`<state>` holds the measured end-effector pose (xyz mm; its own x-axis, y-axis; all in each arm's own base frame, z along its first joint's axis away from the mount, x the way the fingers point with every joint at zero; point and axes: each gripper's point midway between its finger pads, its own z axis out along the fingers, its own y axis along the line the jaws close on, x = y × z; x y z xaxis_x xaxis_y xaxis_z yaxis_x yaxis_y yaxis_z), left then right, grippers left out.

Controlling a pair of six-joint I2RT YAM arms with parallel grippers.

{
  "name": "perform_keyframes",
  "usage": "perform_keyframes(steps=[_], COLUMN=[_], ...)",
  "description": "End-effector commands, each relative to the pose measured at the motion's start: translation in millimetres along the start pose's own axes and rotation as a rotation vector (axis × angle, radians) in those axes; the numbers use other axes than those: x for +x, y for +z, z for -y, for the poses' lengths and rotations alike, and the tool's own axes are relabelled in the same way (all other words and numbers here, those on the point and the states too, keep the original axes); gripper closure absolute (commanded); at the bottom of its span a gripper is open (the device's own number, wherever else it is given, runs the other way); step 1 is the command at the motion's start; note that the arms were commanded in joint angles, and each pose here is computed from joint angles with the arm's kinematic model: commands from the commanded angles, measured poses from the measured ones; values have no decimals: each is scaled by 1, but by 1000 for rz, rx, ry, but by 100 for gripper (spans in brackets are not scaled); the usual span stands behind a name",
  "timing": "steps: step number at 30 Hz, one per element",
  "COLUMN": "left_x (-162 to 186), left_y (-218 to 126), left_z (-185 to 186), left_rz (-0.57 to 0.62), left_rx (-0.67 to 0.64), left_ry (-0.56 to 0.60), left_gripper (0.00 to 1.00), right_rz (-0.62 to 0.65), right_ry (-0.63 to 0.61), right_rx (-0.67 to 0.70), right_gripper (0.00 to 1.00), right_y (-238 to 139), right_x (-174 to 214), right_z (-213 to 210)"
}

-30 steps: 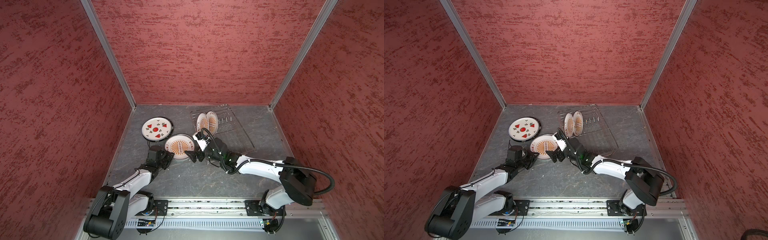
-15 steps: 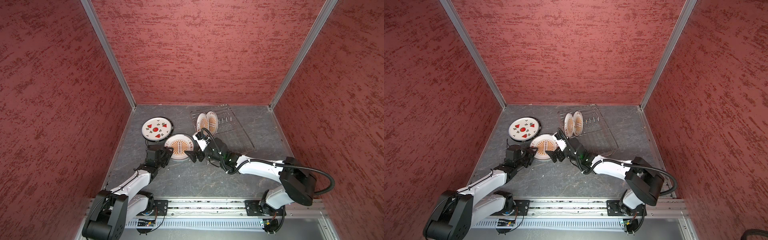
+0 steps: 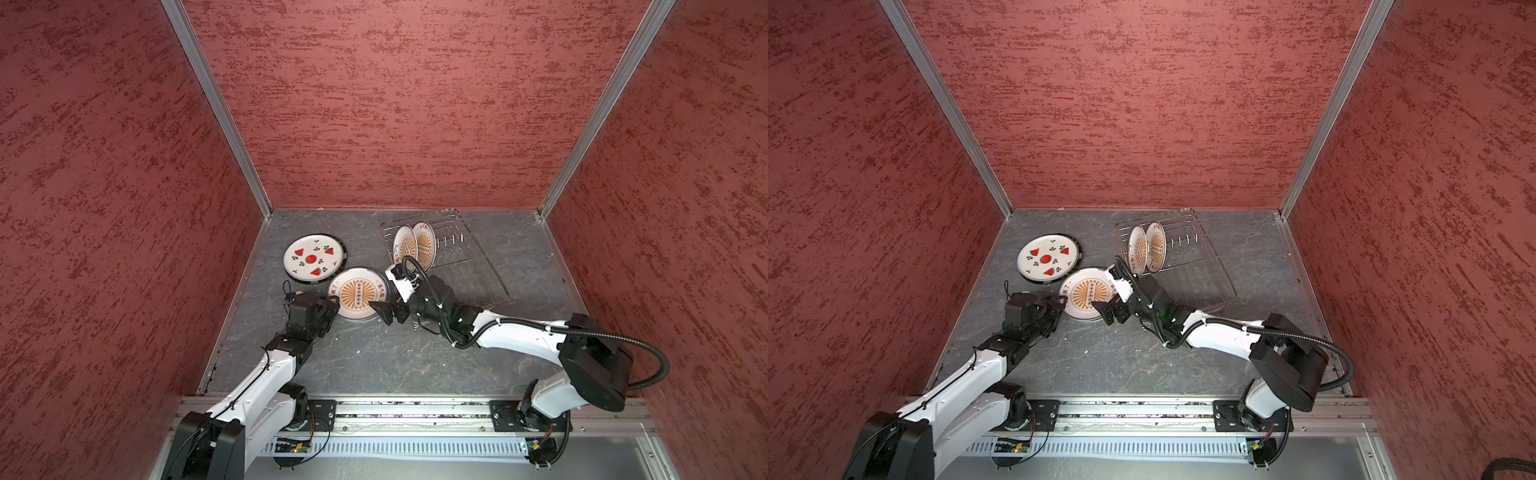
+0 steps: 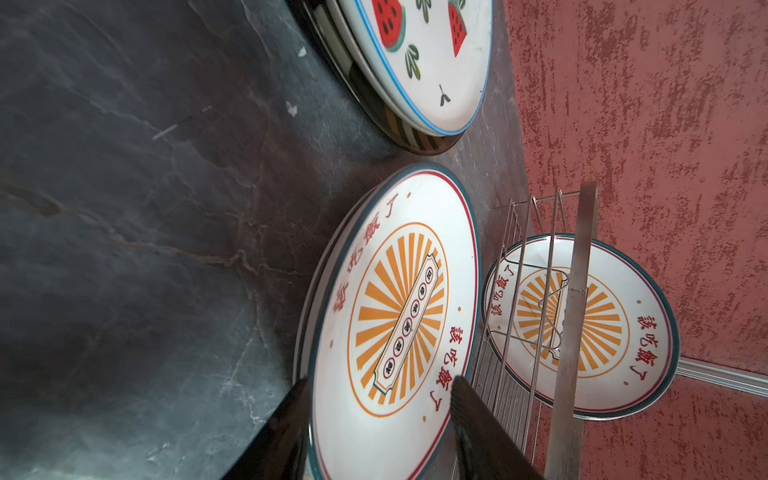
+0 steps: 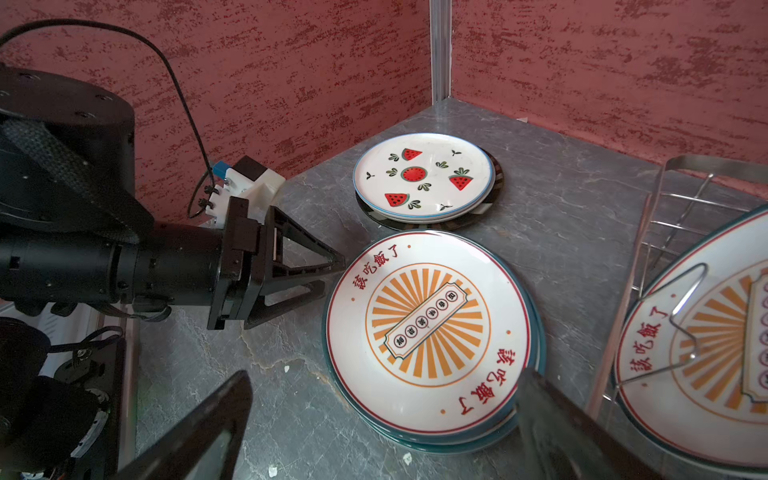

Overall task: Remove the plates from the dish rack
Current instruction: 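Open the left gripper and release the sunburst plate on the stack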

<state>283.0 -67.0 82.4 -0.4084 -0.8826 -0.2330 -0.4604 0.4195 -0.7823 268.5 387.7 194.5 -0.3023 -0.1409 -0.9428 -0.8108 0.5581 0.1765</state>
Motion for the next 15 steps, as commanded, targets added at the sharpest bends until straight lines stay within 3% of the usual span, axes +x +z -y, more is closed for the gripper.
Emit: perform_keyframes(steps=[1,7,10,15], left_x=[0,1,-2,-6], left_y=[0,2,-2,-18], left_z=[-8,-6,-4,14], left_rz=[16,6,31,84], left_rx=[-19,-9,7,122], left_ry=[3,0,20,109], left_gripper=[46,45,39,12], right_rz=[30,31,40,143], right_ry=[-24,-24,-24,-11], right_rx=[10,12,18,74], right_gripper=[1,1,1,1], right_y=[1,1,-1,-19], right_x=[-11,-11,-12,-27], right_z=[0,0,1,10])
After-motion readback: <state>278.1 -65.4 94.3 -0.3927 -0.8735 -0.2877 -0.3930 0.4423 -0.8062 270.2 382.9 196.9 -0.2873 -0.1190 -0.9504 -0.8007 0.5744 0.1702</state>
